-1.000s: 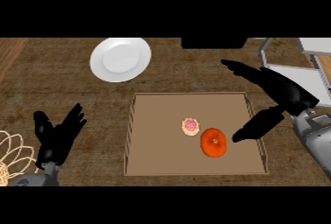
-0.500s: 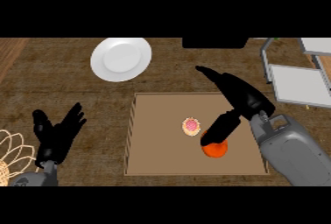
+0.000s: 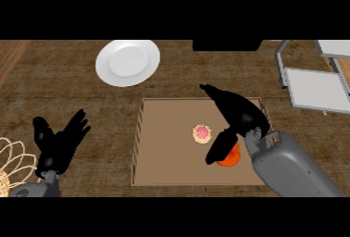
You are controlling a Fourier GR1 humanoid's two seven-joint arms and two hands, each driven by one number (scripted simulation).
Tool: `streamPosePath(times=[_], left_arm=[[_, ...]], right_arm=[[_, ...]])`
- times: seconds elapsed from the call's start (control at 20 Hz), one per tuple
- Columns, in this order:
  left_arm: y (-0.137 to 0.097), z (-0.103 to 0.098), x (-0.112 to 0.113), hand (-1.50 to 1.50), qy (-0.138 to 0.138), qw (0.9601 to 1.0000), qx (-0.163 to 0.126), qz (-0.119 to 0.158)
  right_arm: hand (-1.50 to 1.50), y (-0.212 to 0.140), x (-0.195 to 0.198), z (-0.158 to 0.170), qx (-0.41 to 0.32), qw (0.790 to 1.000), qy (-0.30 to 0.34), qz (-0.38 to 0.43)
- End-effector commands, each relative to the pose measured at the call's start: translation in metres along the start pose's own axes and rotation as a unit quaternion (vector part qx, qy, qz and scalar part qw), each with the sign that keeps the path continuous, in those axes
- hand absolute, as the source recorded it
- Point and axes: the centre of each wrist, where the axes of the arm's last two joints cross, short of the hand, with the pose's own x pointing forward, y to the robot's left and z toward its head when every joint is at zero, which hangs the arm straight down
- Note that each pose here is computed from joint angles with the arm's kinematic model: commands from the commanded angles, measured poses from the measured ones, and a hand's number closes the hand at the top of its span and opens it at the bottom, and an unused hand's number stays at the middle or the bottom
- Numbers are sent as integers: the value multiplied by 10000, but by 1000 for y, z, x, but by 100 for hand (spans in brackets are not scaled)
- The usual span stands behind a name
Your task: Pick the cupcake from the tray and place it in the tiered shelf
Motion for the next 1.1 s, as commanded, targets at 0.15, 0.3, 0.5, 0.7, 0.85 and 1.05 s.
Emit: streamPosePath(times=[0.15, 0.3, 0.5, 0.7, 0.85, 1.05], left_arm=[[-17, -6, -10, 0, 21, 10000, -26, 62], [-11, -4, 9, 0, 94, 9999, -18, 70], [-3, 20, 15, 0, 59, 10000, -64, 13], [-4, 2, 8, 0, 99, 9999, 29, -35], [-1, -12, 7, 0, 99, 9999, -26, 71], [-6, 2, -7, 0, 135, 9998, -76, 130]], right_arm=[[-150, 13, -8, 12, -237, 9992, 253, 221], [-150, 28, -5, -5, -259, 9988, 292, 294], [-150, 44, 0, 0, -223, 9989, 344, 236], [-150, 58, -2, -34, -268, 9981, 406, 378], [-150, 59, -8, -34, -327, 9965, 536, 560], [-150, 64, -9, -39, -585, 9942, 651, 620]])
